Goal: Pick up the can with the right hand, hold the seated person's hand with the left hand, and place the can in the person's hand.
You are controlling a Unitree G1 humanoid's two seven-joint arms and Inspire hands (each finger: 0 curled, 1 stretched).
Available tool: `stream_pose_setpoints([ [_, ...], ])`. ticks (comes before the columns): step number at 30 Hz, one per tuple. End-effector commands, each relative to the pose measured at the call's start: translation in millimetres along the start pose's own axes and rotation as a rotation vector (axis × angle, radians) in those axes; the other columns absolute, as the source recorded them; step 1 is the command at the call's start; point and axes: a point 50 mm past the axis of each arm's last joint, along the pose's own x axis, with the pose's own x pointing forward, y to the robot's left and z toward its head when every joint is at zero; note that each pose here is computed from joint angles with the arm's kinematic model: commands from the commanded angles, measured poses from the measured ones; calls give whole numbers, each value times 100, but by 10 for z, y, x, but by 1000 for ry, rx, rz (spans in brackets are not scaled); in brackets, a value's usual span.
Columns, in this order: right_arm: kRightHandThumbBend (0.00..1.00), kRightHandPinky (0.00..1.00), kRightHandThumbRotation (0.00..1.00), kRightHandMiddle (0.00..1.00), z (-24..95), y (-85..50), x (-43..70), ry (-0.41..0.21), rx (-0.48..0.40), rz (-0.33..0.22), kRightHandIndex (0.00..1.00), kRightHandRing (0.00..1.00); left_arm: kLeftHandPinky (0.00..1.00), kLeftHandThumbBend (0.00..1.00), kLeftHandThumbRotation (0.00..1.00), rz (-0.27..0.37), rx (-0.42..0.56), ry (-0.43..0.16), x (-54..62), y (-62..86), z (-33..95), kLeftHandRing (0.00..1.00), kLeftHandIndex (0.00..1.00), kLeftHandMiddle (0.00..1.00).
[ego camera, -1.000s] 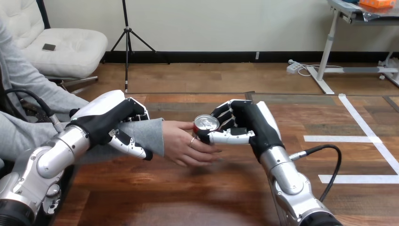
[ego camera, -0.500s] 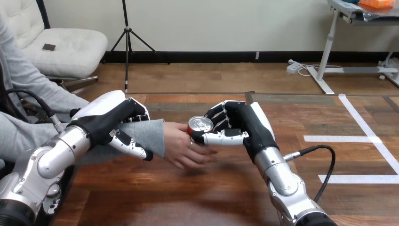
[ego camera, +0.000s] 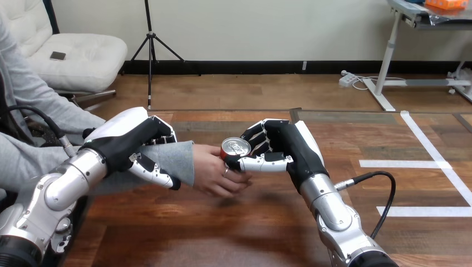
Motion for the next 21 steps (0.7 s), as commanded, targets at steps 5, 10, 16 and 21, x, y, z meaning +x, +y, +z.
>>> stream_pose_setpoints([
  [5, 79, 32, 0, 41, 1074, 6, 398, -389, -8, 22, 42, 35, 23, 74, 0, 155, -32, -168, 170, 296, 387, 29, 39, 37],
  [10, 79, 32, 0, 41, 1073, -2, 400, -383, -8, 24, 42, 36, 23, 74, 0, 156, -28, -165, 166, 295, 383, 29, 39, 37],
  [16, 80, 33, 0, 42, 1067, -16, 401, -376, -13, 27, 43, 37, 23, 74, 0, 158, -28, -164, 158, 289, 378, 29, 40, 37],
  [21, 83, 35, 0, 44, 1052, -30, 409, -352, -14, 29, 45, 40, 23, 74, 0, 152, -32, -156, 152, 286, 371, 29, 40, 37],
])
